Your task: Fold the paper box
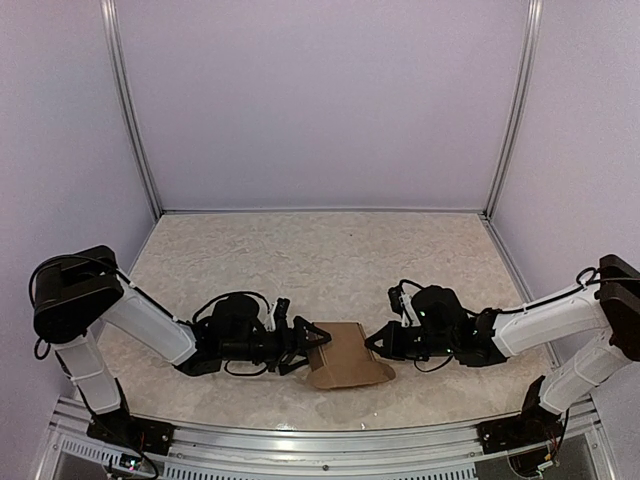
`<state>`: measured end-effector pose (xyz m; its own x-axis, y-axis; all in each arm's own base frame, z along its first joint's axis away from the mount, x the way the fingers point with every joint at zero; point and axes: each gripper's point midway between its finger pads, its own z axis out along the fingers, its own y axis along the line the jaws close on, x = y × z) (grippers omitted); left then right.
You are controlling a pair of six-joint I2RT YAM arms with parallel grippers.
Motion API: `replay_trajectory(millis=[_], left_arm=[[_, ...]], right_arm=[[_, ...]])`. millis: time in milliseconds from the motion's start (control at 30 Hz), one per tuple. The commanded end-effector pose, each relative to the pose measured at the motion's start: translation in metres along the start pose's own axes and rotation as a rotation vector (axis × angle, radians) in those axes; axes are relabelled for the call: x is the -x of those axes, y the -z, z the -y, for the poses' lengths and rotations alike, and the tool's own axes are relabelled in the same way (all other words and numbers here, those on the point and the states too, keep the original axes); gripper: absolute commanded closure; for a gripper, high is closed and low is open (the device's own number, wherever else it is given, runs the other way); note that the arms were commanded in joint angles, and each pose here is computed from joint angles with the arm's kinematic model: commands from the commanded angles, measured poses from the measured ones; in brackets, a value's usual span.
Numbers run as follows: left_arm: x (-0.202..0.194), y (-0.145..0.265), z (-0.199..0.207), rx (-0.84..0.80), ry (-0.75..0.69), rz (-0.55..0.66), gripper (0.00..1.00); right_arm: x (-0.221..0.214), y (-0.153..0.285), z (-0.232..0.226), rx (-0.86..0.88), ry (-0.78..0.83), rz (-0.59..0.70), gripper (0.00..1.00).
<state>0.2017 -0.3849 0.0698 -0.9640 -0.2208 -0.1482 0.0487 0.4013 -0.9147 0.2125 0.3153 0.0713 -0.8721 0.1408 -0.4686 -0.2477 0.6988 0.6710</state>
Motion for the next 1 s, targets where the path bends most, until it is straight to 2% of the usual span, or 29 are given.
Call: replay_trajectory(millis=[0, 300, 467, 700, 867, 967], left_arm=[[-0.003, -0.002, 0.007, -0.023, 0.015, -0.010, 0.17], [-0.005, -0.004, 0.009, -0.009, -0.002, -0.021, 0.23], [-0.005, -0.004, 0.010, -0.007, -0.006, -0.025, 0.37], [-0.004, -0.001, 0.008, 0.010, -0.018, -0.025, 0.50], [0.001, 0.008, 0.012, -0.002, -0.037, -0.012, 0.52], [0.005, 0.015, 0.018, -0.020, -0.063, -0.012, 0.55]], right_arm=[[0.000, 0.002, 0.011, -0.036, -0.006, 0.010, 1.00], [0.003, 0.004, 0.010, -0.045, 0.001, 0.019, 1.00], [0.006, 0.006, 0.006, -0.039, 0.014, 0.025, 1.00], [0.013, 0.013, -0.003, -0.023, 0.032, 0.039, 1.00], [0.017, 0.026, -0.015, 0.020, 0.079, 0.055, 0.79], [0.018, 0.035, -0.023, 0.050, 0.118, 0.054, 0.58]])
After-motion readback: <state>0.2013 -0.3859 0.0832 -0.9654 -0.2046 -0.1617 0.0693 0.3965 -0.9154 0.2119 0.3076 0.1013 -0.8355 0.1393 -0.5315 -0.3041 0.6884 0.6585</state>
